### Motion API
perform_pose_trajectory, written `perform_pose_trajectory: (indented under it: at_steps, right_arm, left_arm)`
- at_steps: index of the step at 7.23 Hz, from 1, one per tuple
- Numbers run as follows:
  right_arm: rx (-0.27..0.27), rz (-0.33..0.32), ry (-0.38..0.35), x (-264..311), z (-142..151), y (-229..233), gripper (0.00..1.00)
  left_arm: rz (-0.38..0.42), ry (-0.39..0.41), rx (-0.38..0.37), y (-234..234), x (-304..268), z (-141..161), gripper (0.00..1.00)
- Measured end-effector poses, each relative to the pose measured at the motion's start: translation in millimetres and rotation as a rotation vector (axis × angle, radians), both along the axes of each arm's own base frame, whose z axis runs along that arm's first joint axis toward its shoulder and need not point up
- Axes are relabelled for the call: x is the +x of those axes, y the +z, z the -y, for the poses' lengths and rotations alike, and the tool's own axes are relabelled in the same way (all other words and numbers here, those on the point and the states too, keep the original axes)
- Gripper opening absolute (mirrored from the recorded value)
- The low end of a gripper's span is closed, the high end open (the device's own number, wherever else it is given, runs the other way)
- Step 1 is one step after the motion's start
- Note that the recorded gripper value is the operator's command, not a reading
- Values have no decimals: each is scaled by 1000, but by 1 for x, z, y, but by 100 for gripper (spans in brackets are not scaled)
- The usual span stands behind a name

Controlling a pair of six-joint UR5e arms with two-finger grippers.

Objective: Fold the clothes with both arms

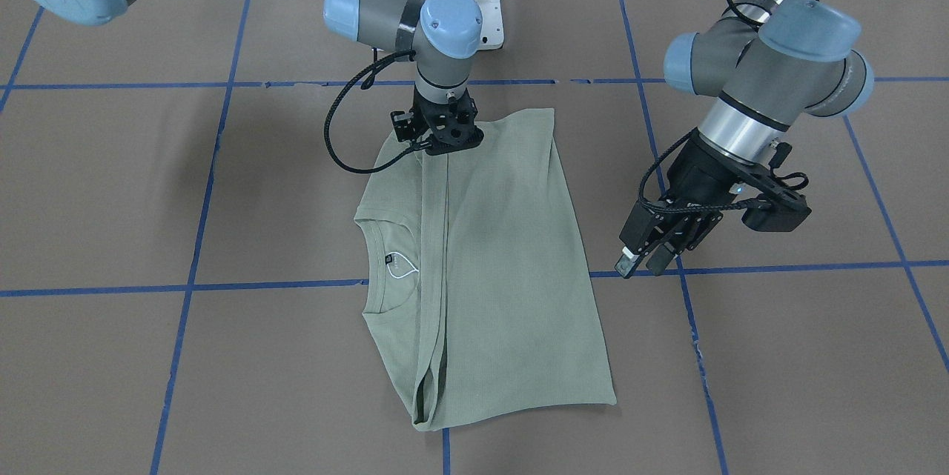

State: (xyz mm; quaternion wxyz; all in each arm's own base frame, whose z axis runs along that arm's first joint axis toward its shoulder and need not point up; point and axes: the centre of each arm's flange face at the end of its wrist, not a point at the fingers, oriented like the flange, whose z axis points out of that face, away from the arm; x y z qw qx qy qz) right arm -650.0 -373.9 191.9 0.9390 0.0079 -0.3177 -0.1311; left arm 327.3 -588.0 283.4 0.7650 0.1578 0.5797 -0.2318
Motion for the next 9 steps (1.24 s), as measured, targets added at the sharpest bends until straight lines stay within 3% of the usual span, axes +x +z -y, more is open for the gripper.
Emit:
perform_pose_trajectory:
  at_steps: [5,9]
  right_arm:
    - [-19,-47,-5,-13,4,10,71]
    - [17,-86,-65,44,-7,52,71]
  left_arm:
    - [0,2,0,0,1,-1,66]
    - [-22,-5,-26,-3,2,-3,66]
